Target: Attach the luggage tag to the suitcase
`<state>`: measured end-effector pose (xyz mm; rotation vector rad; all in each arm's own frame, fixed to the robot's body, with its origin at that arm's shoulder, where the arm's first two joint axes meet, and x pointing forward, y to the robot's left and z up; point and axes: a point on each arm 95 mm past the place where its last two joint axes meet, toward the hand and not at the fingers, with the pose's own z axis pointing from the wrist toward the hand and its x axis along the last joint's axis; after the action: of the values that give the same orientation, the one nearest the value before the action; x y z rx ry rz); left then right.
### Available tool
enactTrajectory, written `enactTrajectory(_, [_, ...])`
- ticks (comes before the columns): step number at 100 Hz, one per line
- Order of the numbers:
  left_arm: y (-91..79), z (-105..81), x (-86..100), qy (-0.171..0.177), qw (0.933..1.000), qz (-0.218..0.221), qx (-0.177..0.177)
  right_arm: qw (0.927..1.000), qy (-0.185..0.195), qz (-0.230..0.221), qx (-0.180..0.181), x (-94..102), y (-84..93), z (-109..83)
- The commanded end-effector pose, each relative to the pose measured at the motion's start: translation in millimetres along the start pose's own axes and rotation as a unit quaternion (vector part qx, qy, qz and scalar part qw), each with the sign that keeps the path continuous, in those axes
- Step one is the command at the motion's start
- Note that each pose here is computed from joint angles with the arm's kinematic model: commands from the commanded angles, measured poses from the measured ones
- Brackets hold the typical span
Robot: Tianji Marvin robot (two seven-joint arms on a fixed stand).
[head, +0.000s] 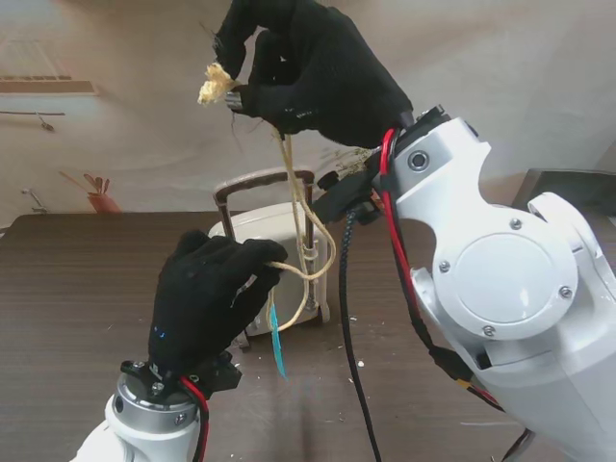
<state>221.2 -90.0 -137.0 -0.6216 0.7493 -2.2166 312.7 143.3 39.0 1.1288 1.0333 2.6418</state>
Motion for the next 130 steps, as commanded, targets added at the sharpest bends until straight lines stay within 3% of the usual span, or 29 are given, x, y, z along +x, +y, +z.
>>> enactTrajectory(1, [-17.3, 11.5, 7.8, 0.008, 0.9996, -0.004, 0.026, 1.0000, 0.000, 0.001, 0.006, 2.0, -2.6, 2.0])
enactTrajectory(22, [-19.9, 13.1, 5.5, 0.004, 0.9992, 0.003, 0.038, 0.9998, -0.020, -0.008, 0.005, -19.4, -13.9, 22.1])
enactTrajectory(62, [-25.1, 7.5, -4.8, -0.007, 0.9986, 0.034, 0.040, 0.9975, -0.061, -0.034, 0.014, -45.5, -23.3, 41.2])
enactTrajectory(130, [-21.0, 9.1, -11.1, -0.017, 0.9993, 0.031, 0.015, 0.9911, -0.090, -0.090, 0.039, -68.6, -35.9, 87.3])
